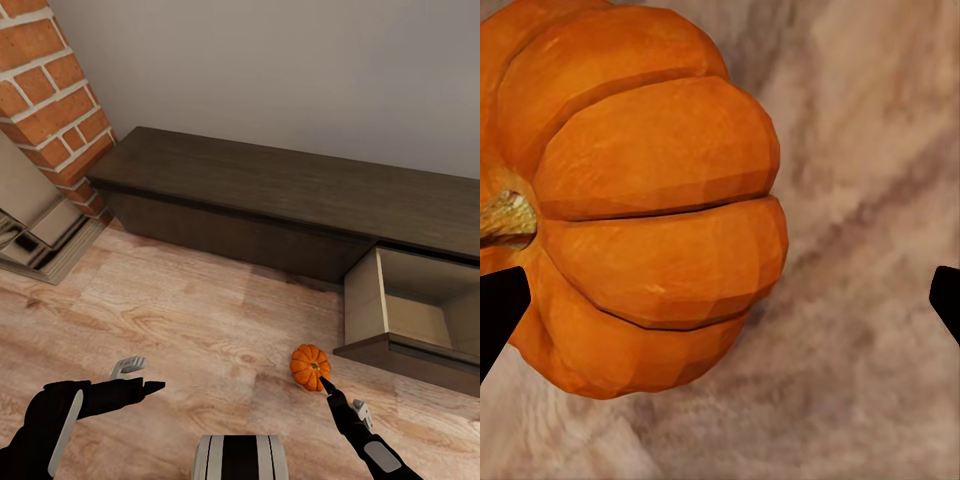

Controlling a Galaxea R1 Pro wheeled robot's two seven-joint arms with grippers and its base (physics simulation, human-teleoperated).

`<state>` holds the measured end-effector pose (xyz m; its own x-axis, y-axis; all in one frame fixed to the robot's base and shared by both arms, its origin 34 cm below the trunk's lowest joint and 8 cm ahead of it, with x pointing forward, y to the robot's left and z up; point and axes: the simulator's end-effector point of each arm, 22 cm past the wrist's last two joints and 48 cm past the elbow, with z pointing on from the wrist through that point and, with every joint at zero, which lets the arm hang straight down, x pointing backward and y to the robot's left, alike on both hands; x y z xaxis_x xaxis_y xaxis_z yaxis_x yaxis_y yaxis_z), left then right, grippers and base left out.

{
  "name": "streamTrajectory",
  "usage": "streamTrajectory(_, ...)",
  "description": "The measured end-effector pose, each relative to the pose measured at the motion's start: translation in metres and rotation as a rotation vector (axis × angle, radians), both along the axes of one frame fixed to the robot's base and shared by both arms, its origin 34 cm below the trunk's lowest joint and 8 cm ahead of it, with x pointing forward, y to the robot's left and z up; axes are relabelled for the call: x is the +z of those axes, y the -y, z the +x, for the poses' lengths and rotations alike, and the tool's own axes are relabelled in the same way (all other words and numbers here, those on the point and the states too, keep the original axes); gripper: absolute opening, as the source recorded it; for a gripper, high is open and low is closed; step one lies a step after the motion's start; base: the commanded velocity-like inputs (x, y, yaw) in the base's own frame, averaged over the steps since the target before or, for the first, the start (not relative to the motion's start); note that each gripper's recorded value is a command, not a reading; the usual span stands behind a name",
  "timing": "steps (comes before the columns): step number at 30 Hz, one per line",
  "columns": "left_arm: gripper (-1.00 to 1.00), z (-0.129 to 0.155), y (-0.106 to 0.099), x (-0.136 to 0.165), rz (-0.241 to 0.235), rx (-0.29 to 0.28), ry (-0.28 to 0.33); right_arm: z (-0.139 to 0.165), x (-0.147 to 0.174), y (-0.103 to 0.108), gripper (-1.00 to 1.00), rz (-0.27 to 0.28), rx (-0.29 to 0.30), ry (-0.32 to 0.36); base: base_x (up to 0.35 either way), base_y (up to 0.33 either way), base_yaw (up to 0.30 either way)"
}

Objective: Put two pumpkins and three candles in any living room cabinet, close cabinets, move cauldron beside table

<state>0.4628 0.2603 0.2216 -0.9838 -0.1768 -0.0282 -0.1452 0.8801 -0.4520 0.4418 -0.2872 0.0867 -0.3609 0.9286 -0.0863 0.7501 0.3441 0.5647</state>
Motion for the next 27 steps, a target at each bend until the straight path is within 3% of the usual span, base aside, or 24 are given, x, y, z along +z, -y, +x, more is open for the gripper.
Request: streamTrajectory(27, 1.00, -0.0012, 0.0004, -0.0017, 0.000, -0.001, -0.004, -0.0016, -0.0016, -0.0009, 1.00, 0.000, 0.000, -0.004, 0.020, 0.014, 0.000)
